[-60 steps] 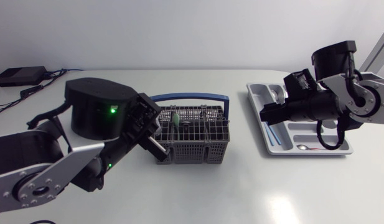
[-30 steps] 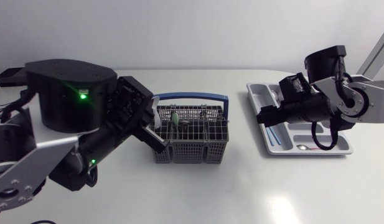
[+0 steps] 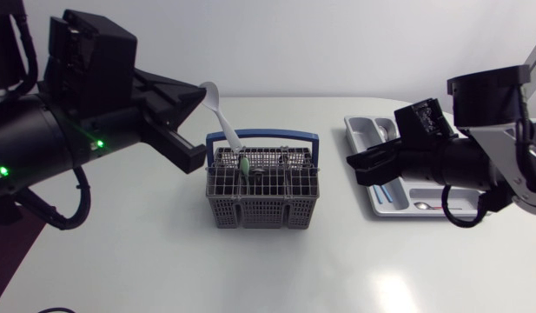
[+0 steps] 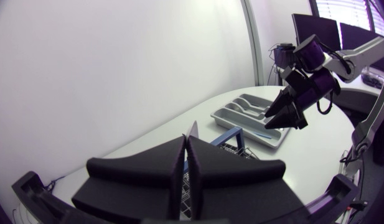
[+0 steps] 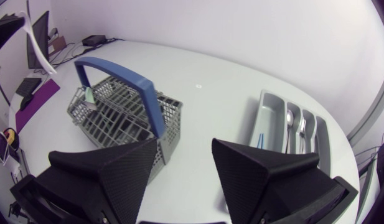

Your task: Unload the cutlery basket into the drawer organizer.

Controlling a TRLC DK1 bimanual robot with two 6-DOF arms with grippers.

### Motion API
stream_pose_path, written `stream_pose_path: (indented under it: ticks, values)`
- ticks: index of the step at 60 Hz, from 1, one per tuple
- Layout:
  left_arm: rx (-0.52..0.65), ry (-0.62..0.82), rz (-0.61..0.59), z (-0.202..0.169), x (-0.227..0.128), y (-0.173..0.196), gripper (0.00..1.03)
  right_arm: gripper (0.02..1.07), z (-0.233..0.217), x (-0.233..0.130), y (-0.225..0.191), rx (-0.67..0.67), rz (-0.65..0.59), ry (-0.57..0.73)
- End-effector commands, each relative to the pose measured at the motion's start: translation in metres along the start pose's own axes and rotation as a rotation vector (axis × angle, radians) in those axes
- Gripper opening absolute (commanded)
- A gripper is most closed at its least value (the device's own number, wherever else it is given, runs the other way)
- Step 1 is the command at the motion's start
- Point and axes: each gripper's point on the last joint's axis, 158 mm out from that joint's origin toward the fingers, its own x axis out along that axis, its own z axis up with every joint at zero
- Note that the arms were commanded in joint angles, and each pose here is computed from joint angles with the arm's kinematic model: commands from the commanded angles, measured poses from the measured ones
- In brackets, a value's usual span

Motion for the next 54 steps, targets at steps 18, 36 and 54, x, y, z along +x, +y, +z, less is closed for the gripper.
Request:
stream_pose_path:
  ticks: [18, 36, 54]
  values:
    - [-0.227, 0.031, -0.218, 0.002, 0.044, -0.032, 0.03, 0.67, 0.023, -0.045, 0.053, -0.177, 0.101, -0.189]
    - [-0.325, 0.078, -0.291, -0.003, 0.076, -0.05, 0.03, 0.67, 0.035, -0.055, 0.086, -0.255, 0.167, -0.29]
    - [-0.344, 0.062, -0.312, 0.008, 0.088, -0.059, 0.03, 0.64, 0.044, -0.051, 0.117, -0.341, 0.168, -0.354]
